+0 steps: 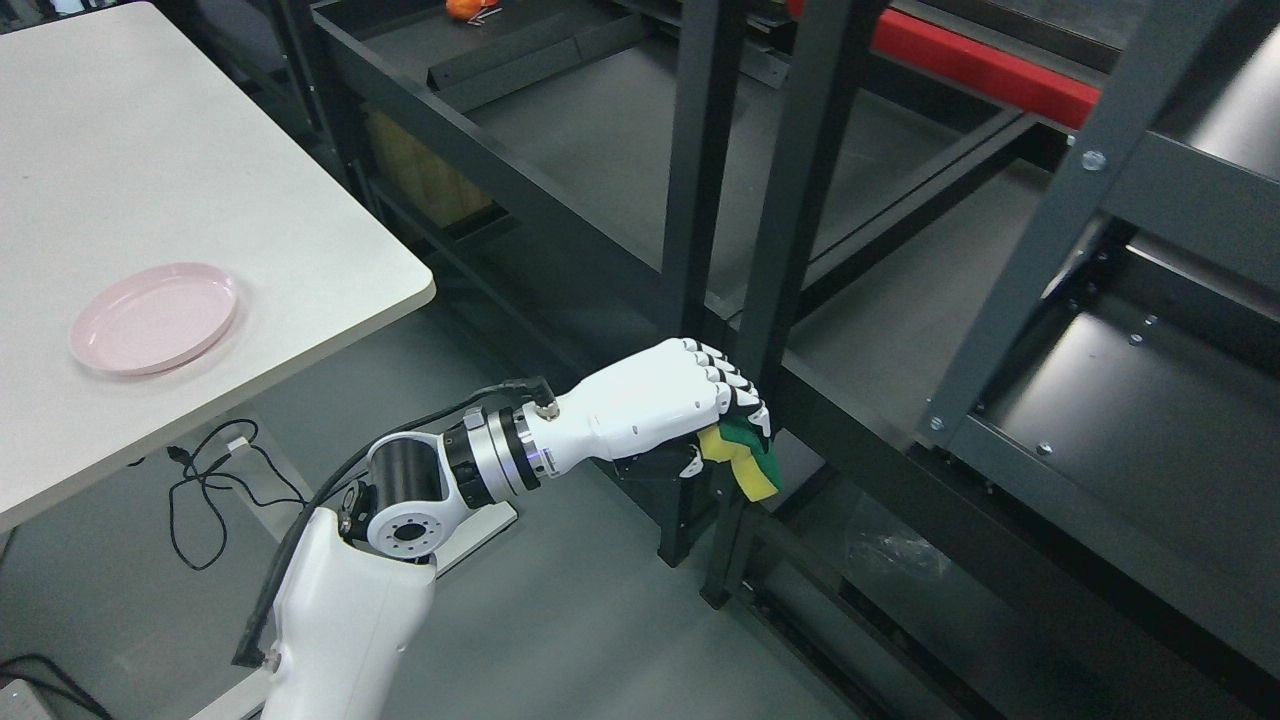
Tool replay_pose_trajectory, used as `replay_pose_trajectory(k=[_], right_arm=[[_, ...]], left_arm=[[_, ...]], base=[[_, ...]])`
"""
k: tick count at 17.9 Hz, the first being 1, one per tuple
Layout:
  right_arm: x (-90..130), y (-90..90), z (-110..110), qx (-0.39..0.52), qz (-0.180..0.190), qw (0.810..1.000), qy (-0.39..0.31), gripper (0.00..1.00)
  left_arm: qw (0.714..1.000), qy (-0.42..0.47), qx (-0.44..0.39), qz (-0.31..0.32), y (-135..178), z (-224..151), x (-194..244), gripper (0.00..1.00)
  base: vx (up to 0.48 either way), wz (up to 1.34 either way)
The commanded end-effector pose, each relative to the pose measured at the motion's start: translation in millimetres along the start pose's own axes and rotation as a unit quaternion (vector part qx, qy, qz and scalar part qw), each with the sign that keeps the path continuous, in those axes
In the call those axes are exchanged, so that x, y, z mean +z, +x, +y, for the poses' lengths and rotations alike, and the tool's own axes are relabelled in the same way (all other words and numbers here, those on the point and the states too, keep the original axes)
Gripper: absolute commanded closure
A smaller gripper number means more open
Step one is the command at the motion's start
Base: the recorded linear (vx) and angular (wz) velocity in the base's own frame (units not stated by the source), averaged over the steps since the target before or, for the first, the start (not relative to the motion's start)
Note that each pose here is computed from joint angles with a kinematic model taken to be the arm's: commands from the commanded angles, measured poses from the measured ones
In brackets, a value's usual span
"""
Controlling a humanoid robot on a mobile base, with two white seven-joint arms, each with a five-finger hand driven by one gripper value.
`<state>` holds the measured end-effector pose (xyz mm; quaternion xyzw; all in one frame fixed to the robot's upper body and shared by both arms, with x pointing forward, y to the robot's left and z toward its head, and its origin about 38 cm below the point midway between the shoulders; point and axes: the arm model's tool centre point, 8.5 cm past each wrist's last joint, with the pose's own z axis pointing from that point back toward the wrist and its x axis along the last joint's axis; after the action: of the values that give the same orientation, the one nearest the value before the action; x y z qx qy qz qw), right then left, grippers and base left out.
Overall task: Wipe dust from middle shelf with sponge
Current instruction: 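Hold the sponge in the left hand while the robot turns toward the shelf, then extend the left hand with the sponge into the middle shelf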
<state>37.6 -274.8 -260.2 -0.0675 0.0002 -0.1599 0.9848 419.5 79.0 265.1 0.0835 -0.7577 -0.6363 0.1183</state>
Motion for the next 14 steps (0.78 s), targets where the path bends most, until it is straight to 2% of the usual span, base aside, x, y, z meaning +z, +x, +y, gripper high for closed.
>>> replay_pose_trajectory(k=[1,3,7,10,12,14], right_arm=[[0,9.5,-10,-0.001,-0.011,1.0,-0.007,0.0],[0,9.5,-10,-0.001,-0.011,1.0,-0.007,0.0],[0,9.5,-10,-0.001,-0.011,1.0,-0.007,0.0],[0,9.5,-10,-0.001,-0.011,1.0,-0.007,0.0],[0,9.5,-10,-0.001,-0.011,1.0,-0.007,0.0],[0,9.5,-10,-0.001,-0.011,1.0,-0.007,0.0]], left_arm=[[0.995,-0.046,-0.037,-0.083,29,6,-44,0.99],[0.992,-0.051,-0.05,-0.108,38,15,-57,0.99],[0.982,-0.083,-0.036,-0.166,67,-8,-77,0.99],[0.979,-0.094,-0.038,-0.18,73,-11,-82,0.99],[0.976,-0.077,-0.06,-0.194,72,20,-90,0.99],[0.972,-0.057,-0.115,-0.199,69,71,-99,0.99]], base=[[-0.188,-0.41],[-0.173,-0.58],[-0.155,-0.73],[-0.117,-0.8],[-0.067,-0.76],[-0.039,-0.69]])
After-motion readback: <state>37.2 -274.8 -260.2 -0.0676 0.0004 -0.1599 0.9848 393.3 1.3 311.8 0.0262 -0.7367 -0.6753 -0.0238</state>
